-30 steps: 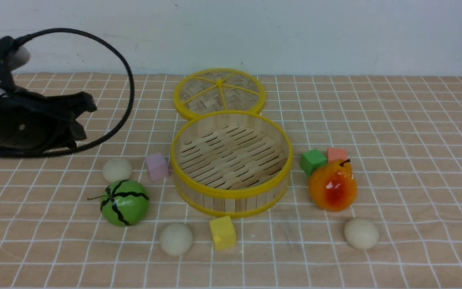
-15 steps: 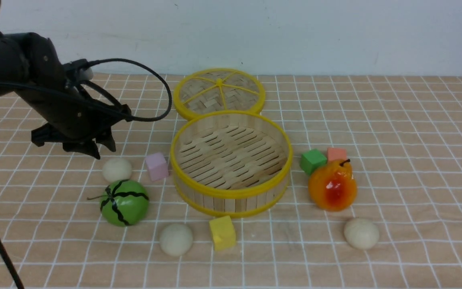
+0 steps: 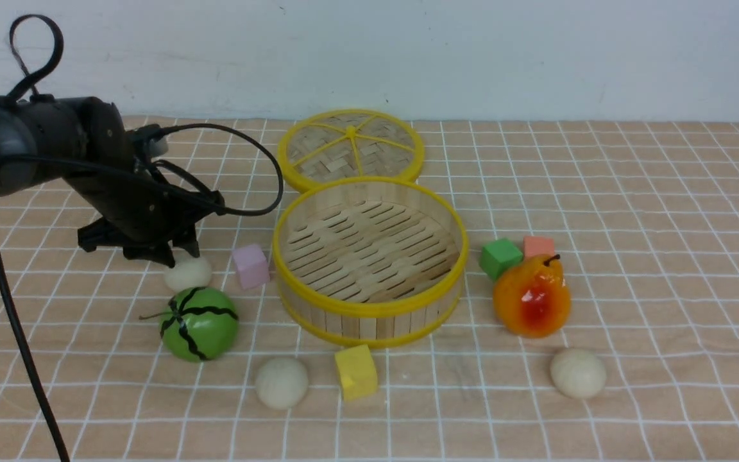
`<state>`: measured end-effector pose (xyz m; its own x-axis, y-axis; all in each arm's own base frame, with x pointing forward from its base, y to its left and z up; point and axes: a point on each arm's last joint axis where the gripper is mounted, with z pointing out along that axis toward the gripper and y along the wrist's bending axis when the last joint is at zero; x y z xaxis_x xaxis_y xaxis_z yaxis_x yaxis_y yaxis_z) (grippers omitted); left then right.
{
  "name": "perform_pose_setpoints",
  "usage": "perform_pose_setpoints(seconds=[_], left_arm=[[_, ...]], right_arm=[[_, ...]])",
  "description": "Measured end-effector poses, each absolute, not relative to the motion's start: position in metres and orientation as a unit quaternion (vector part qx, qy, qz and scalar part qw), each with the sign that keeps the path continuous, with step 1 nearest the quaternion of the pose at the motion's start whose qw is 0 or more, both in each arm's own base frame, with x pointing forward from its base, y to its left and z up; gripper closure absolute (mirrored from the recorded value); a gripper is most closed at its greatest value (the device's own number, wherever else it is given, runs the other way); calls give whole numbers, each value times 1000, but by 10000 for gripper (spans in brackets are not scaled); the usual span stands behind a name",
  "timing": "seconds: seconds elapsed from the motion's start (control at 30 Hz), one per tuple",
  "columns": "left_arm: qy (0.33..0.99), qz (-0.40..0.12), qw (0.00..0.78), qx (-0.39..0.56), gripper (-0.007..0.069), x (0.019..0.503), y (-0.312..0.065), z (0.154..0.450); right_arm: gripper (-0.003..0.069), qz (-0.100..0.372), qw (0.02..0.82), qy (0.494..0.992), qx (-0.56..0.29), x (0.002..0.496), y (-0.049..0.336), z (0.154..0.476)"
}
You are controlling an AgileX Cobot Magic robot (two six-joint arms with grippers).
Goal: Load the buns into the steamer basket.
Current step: Use the left arm to grab a steamed stuffed bun, then use the left arm to put the steamed stuffed bun into the steamer
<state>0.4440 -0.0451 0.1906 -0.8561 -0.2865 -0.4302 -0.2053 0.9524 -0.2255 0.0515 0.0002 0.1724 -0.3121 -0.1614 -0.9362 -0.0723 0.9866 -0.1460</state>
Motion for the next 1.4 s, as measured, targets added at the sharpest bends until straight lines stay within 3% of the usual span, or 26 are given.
perform_pose_setpoints(seconds=[0.23,0.53,0.63,0.87,0.93,1.03,1.23,1.4], left_arm=[[961,-84,228,-128,398,445,-45,185],[964,-83,216,-127,580,445,-46,191],[968,-83,202,-123,622,448,-47,208],[961,-120,217,-124,628,451,-53,273],[951,-168,227,-127,628,448,-62,301],[942,-216,234,-107,627,445,-84,317],[936,-239,255,-29,624,442,-135,313],[943,-232,239,11,617,452,-174,269]], right_arm=[[418,-38,582,809,-72,51,0,172],[418,-38,582,809,-72,51,0,172],[418,-38,582,809,-72,51,0,172],[418,-38,582,809,-72,51,0,172],[418,-38,582,809,-72,51,0,172],[418,-38,582,809,-72,51,0,172],[418,-38,582,809,-72,51,0,172],[418,-38,582,809,-72,51,0,172]])
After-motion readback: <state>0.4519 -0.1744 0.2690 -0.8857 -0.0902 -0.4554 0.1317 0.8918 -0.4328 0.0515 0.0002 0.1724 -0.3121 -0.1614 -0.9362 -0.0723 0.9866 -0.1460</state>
